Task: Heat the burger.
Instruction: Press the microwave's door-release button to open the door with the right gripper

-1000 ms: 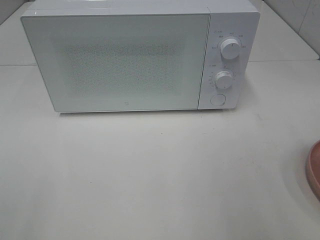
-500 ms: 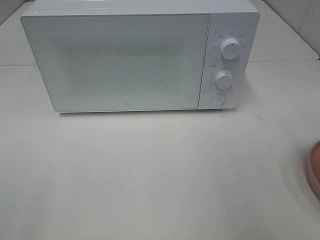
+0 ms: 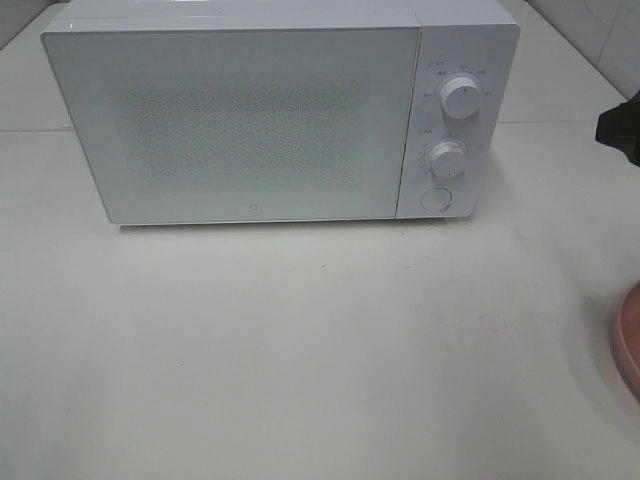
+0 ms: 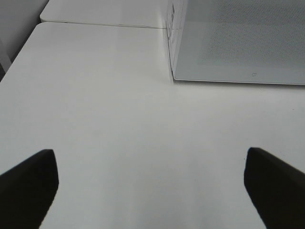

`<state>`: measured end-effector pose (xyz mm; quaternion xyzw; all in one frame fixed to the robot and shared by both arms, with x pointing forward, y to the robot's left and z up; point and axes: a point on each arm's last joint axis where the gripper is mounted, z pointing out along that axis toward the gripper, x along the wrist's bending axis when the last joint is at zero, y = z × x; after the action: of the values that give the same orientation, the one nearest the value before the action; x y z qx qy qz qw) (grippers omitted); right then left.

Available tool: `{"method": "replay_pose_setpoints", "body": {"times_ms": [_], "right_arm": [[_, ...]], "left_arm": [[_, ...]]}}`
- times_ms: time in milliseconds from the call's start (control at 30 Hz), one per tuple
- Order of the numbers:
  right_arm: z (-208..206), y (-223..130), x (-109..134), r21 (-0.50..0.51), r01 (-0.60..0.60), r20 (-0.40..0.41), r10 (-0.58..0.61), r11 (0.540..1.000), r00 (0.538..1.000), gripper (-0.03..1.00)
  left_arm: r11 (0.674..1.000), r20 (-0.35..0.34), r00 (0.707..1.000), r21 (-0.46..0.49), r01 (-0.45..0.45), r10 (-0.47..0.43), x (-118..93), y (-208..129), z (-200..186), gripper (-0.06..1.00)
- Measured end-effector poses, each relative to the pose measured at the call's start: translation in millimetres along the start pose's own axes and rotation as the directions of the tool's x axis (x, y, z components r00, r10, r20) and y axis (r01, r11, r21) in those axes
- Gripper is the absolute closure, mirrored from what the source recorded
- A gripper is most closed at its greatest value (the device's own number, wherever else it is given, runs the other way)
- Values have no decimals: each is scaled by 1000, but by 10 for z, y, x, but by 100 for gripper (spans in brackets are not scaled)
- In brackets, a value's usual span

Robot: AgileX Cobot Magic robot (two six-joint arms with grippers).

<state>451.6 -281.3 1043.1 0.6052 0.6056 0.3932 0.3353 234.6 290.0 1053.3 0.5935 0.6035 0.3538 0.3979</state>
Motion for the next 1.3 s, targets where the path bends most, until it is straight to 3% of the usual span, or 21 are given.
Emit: {"method": "replay_pose_setpoints", "body": {"times_ms": [333, 800, 1000, 1300], "right_arm": [[288, -46, 0, -13, 1, -5, -1, 1000, 1000, 21], [469, -359, 10, -144, 27, -30, -32, 989, 999, 21], [418, -560, 215, -178, 60, -76, -74, 982, 994, 21], [361, -606, 399, -211, 76, -70, -93, 975, 993, 21]], "left_arm": [[1000, 0, 1000, 0, 0, 0, 0, 0, 0, -4], [1000, 0, 1000, 0, 0, 0, 0, 0, 0, -4], [1000, 0, 1000, 0, 0, 0, 0, 0, 0, -4], [1000, 0, 1000, 0, 0, 0, 0, 0, 0, -4]]}}
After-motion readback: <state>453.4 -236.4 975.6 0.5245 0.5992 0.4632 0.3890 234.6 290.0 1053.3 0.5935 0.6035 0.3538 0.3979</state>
